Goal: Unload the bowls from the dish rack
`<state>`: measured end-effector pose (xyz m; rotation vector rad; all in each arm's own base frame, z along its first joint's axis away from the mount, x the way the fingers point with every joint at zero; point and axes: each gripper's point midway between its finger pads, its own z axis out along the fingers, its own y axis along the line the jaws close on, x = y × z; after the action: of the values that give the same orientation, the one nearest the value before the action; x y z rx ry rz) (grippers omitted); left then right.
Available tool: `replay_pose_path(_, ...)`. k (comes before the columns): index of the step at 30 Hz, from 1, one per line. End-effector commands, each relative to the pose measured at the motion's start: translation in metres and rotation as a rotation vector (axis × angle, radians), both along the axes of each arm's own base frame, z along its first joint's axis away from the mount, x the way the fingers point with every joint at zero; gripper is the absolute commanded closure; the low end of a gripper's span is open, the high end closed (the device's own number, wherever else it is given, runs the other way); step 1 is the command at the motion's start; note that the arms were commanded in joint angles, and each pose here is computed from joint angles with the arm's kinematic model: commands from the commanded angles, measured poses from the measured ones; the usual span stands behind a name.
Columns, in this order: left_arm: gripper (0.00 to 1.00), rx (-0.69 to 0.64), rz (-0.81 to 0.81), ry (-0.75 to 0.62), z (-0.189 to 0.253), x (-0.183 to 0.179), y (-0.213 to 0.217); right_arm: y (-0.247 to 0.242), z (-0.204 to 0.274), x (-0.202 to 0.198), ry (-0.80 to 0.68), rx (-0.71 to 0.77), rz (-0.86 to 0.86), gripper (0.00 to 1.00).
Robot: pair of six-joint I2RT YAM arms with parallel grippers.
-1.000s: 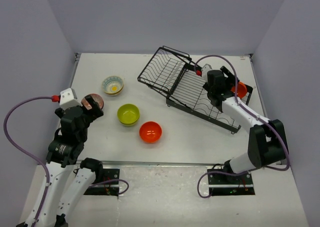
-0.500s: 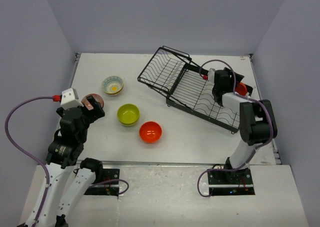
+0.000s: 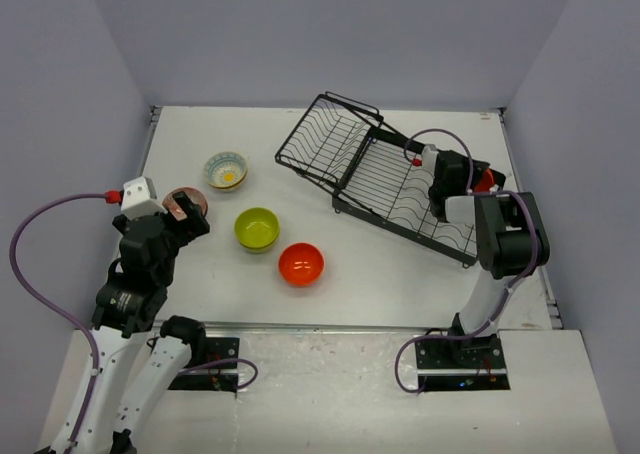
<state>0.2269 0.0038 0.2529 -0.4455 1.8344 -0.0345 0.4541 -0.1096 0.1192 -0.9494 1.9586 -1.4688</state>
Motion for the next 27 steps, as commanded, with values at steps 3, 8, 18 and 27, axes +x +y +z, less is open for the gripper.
replay_pose_path(3,0.0,0.006,-0.014,-0.047,0.011,0.003,-0.001,-0.009,-0.011,-0.008,-0.03,0.036,-0.033,0.63)
replay_pose_path(8,0.0,0.005,-0.017,-0.051,0.012,0.003,-0.002,-0.013,-0.008,-0.01,-0.039,0.038,-0.048,0.67)
replay_pose_path(18,0.0,0.006,-0.018,-0.053,0.012,0.003,-0.002,-0.014,-0.005,-0.009,-0.061,0.076,-0.065,1.0)
replay_pose_path(27,0.0,0.007,-0.018,-0.051,0.012,0.004,-0.002,-0.014,0.002,-0.011,-0.154,0.135,-0.09,1.0)
